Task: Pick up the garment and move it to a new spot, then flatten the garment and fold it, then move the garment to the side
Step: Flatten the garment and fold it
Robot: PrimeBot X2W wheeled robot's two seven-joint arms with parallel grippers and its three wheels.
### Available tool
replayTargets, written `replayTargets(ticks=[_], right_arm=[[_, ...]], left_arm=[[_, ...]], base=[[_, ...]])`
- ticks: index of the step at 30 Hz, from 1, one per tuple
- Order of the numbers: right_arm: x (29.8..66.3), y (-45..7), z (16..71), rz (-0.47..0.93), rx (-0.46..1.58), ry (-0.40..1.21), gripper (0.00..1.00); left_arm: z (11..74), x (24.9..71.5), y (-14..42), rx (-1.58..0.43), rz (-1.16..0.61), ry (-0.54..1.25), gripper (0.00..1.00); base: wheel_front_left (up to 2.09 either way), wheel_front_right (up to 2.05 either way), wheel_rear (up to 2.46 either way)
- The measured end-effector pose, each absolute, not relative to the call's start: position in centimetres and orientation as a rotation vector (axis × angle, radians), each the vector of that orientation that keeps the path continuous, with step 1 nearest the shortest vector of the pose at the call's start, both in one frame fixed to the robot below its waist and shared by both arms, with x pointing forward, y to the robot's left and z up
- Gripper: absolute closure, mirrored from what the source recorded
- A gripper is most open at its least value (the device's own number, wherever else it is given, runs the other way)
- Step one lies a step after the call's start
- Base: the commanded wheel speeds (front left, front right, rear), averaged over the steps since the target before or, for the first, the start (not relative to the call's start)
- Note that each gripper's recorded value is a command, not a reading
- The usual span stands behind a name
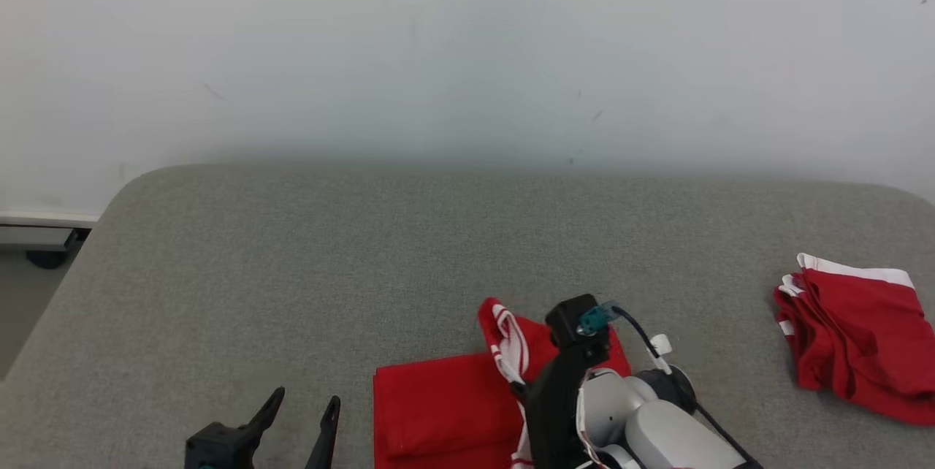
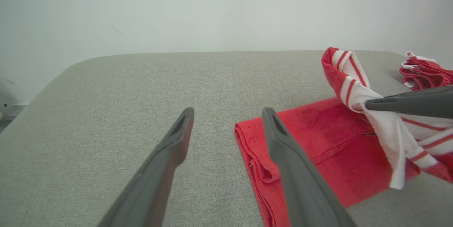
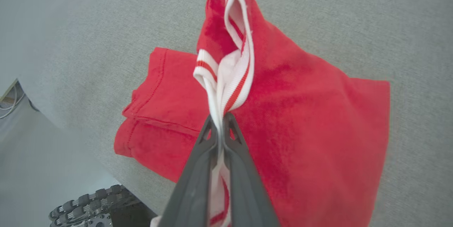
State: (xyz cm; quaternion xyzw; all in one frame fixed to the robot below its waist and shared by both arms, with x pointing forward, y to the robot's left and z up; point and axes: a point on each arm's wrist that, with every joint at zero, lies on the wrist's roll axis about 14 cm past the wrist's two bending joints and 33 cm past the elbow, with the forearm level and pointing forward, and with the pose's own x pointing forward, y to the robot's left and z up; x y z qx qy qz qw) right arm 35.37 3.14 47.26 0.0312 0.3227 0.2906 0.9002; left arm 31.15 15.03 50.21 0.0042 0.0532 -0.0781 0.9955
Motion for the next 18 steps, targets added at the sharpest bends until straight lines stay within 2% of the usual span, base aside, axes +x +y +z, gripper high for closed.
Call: replayTargets(ticks=[8,18], right_arm=[[34.1,7.8,48.3,0.761,0.048,0.665,1.00],[33.9,9.2,46.4,0.787,0.078,0.709,1.00]], left_arm=[[50.7,31.6,14.9,0.001,-0.157,0.098,0.00],[50.4,31.2,15.9,-0.001,-0.129,0.110,0.00]], base=[[0.00,0.00,0.00],[0.00,0.00,0.00]])
